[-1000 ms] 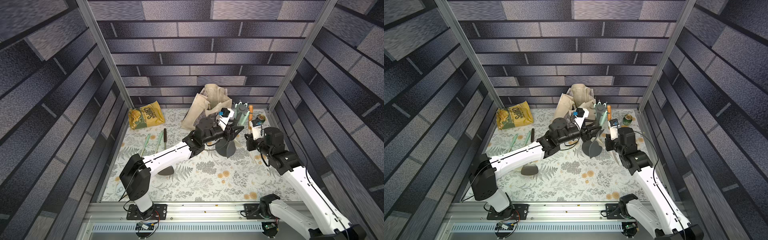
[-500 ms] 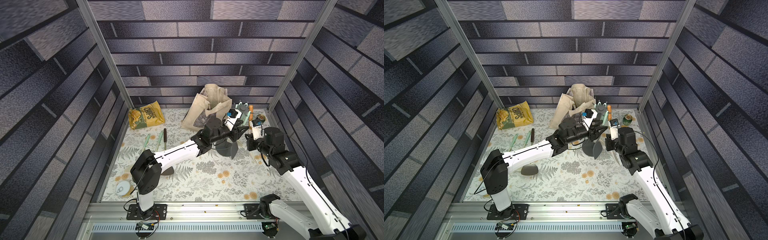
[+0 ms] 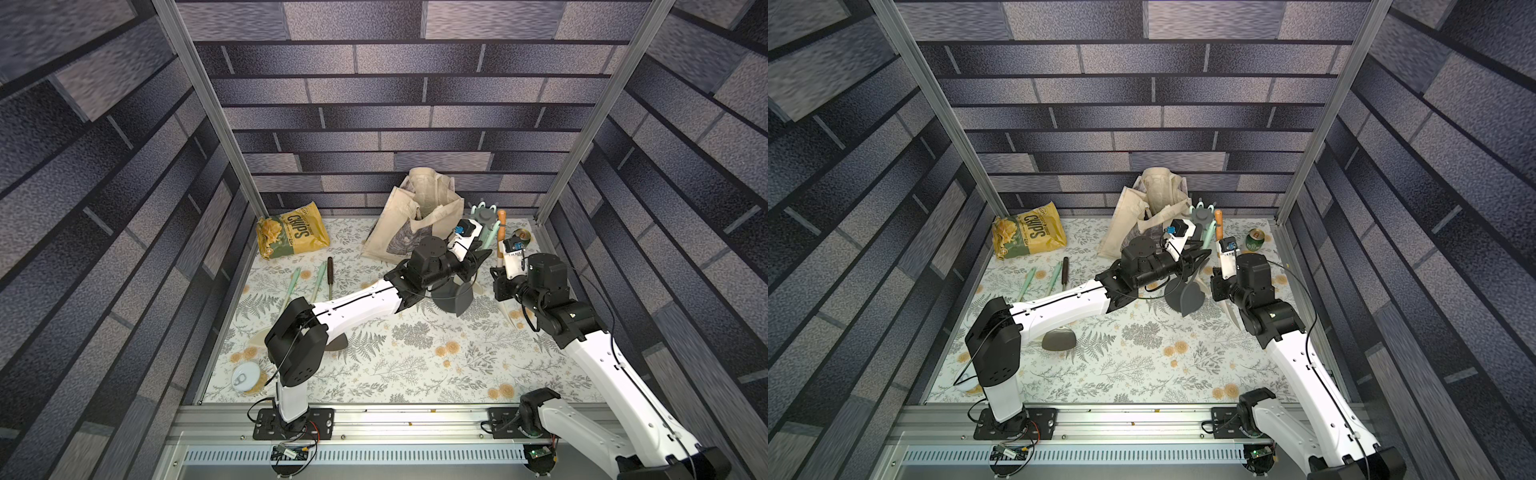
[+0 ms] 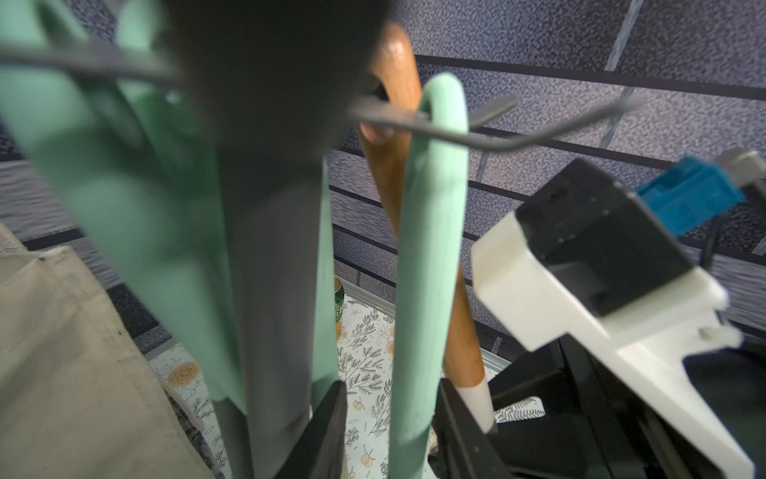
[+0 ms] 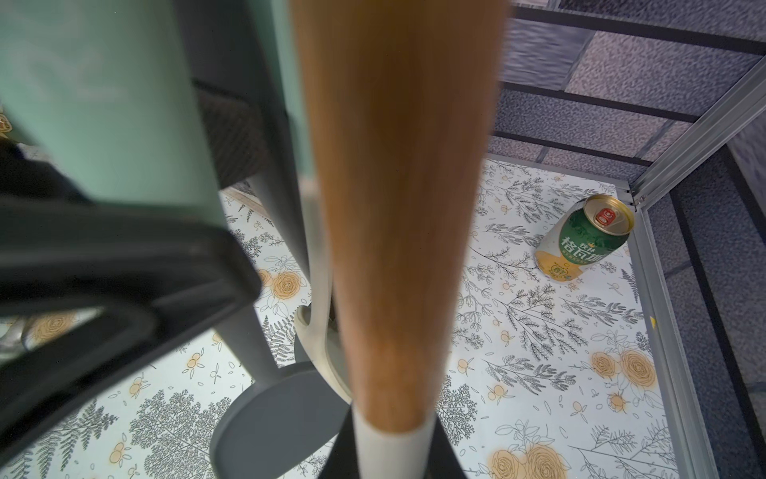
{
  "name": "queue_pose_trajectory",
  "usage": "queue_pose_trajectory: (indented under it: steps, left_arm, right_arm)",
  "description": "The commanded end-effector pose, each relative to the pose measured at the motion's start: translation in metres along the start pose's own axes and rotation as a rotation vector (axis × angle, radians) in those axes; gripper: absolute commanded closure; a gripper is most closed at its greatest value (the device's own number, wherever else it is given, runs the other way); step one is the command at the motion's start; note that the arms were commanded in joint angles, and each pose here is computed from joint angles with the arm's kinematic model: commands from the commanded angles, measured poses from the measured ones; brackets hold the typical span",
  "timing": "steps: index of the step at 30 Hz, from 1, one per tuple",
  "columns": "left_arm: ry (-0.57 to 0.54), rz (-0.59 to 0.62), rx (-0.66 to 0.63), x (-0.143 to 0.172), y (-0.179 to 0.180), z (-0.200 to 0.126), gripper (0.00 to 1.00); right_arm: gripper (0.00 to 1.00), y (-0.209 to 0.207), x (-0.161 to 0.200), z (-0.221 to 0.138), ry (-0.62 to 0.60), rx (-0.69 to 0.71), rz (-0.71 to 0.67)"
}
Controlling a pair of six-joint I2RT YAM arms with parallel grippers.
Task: Take the spatula off the kitchen utensil rack
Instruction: Take off the spatula from the rack.
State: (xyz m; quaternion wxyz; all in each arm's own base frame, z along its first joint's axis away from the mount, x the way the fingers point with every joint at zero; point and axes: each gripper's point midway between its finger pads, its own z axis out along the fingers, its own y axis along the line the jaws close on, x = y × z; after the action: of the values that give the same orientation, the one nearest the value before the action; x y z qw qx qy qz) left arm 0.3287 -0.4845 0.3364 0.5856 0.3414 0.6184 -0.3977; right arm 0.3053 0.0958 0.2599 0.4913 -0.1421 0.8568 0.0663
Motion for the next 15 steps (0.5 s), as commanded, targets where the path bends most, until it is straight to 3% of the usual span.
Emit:
queue_pose_trajectory:
  steps: [1, 3, 6, 15]
  left_arm:
    - [0.005, 0.009, 0.018, -0.001, -0.005, 0.007, 0.73]
    - [0.004, 0.010, 0.012, -0.002, -0.005, 0.004, 0.84]
    - [0.010, 0.018, -0.002, -0.003, -0.002, -0.002, 0.93]
    - [0.021, 0.024, 0.052, -0.027, -0.009, -0.031, 0.98]
  right_arm:
    - [1.00, 0.002, -0.013, -0.006, -0.033, -0.006, -0.016]
    - [1.00, 0.001, -0.011, -0.005, -0.027, -0.001, -0.016]
    - [1.00, 0.001, -0.008, -0.002, -0.019, -0.002, -0.019]
    - [1.00, 0.000, -0.005, 0.002, -0.009, 0.006, -0.021]
